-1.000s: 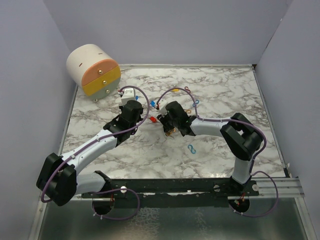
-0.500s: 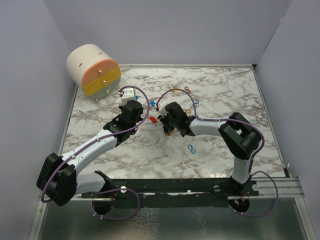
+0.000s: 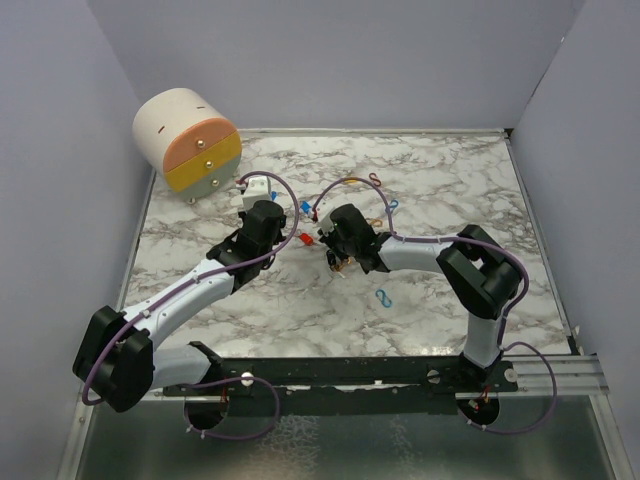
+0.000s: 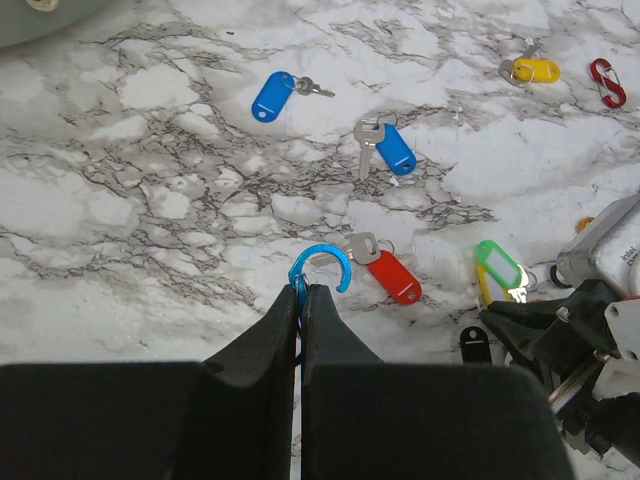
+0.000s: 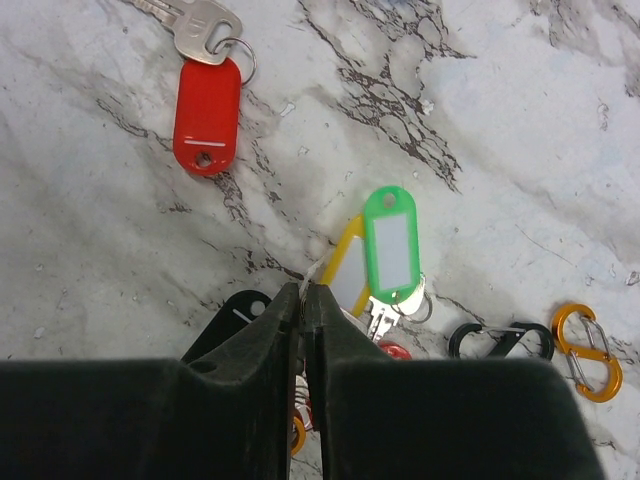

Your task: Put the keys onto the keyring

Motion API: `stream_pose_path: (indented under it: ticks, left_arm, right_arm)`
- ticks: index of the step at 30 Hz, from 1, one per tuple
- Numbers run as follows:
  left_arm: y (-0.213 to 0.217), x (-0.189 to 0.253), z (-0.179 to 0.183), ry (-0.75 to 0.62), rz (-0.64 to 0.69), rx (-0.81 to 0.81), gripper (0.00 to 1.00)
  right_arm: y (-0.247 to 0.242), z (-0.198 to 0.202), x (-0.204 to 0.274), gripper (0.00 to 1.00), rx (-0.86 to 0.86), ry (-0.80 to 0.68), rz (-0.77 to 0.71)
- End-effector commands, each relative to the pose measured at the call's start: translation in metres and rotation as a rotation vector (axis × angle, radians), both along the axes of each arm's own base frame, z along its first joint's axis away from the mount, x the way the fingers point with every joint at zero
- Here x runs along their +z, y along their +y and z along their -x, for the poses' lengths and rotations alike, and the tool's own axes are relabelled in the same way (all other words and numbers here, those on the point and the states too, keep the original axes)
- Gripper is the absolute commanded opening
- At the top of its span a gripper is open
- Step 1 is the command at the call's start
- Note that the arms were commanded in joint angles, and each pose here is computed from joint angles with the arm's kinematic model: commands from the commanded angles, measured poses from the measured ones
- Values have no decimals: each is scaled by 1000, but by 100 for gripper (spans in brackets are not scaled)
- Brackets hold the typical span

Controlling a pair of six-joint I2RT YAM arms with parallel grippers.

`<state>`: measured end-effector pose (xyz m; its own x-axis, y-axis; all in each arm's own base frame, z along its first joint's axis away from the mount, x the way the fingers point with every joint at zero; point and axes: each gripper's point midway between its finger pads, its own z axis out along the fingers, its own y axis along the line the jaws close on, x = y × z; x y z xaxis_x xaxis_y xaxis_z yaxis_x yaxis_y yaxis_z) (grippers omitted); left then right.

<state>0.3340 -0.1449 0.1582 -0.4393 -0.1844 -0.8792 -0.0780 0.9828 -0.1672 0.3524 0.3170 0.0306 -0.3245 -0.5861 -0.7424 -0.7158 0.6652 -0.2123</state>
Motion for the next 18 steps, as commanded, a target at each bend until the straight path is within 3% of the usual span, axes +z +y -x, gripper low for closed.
stream_pose_path:
  ticks: [1,3,18]
  left_arm:
    - [-1,1,-1,-8,12,-12,0]
    - [-1,1,-1,-7,12,-12,0]
    - [-4,1,-2,-8,16,-23,0]
  right_arm:
    - [11,-1,12,8,23,-27,-46]
    - [12,0,17,1,25,-36,-63]
    - [7,-1,61,1,-38,-123,-190]
